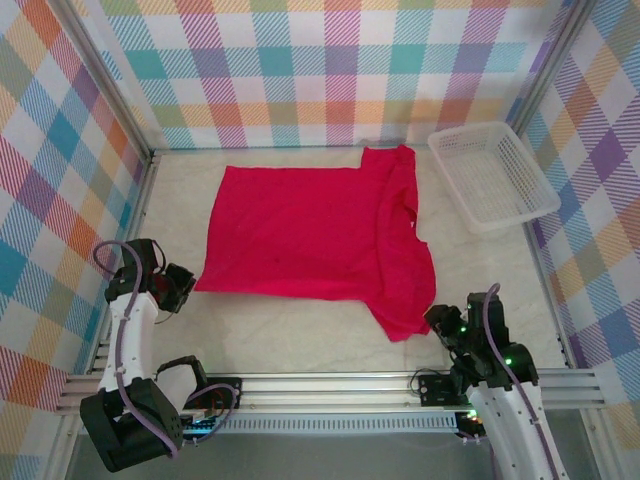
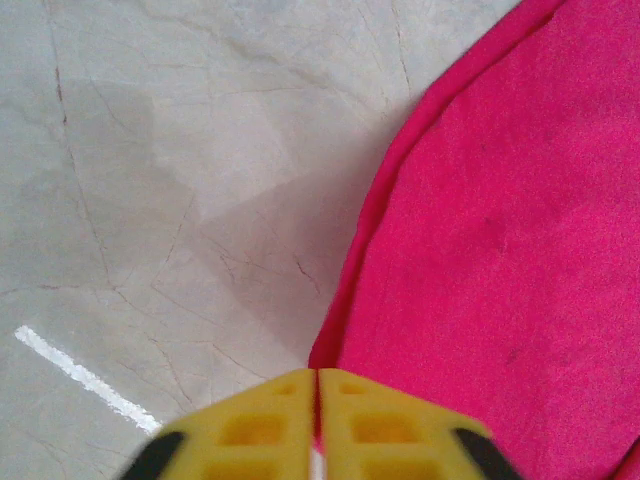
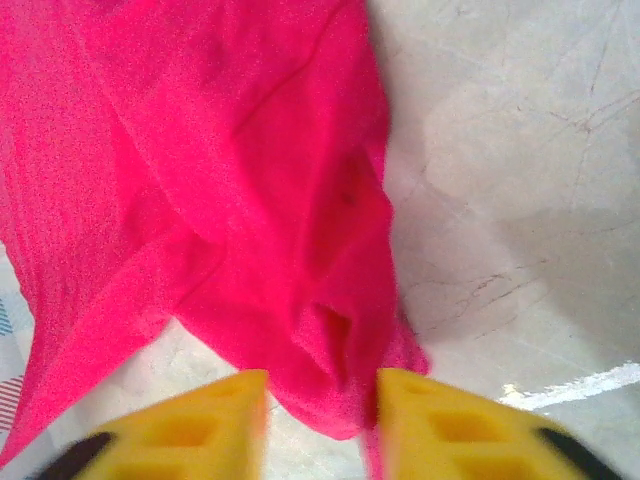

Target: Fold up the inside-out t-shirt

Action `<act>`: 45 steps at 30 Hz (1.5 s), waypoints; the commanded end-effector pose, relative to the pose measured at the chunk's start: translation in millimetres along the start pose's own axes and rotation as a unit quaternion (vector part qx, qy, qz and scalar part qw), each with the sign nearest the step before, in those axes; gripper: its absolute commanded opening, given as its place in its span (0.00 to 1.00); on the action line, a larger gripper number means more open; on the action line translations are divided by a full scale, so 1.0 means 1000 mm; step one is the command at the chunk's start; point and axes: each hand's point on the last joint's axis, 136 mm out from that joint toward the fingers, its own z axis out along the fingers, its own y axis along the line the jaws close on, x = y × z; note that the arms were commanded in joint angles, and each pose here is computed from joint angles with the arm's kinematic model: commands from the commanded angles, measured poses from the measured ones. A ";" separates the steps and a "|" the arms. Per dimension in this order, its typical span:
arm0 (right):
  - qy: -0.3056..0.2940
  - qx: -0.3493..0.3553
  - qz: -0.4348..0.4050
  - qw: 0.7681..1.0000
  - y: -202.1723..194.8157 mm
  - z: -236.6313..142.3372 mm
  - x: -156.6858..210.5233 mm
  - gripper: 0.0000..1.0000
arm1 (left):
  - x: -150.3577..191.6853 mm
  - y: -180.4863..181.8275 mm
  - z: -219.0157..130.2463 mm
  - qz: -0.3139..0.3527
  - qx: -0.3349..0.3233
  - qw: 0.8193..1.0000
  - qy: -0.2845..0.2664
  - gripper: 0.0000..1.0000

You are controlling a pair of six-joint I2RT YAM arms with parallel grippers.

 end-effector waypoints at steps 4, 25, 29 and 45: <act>-0.030 -0.027 -0.023 0.999 0.036 -0.025 -0.020 0.39 | -0.022 -0.018 -0.028 0.024 0.025 0.998 -0.060 0.36; 0.026 0.109 -0.079 0.991 0.167 0.184 -0.165 0.21 | 0.021 -0.225 0.144 0.174 0.047 0.977 0.118 0.20; 0.041 0.127 -0.072 0.988 0.162 0.223 -0.172 0.17 | 0.005 -0.221 0.171 0.152 0.032 0.980 0.126 0.20; 0.029 0.310 -0.088 0.946 0.091 0.237 -0.191 0.07 | -0.085 -0.087 0.200 -0.060 -0.038 0.993 0.098 0.16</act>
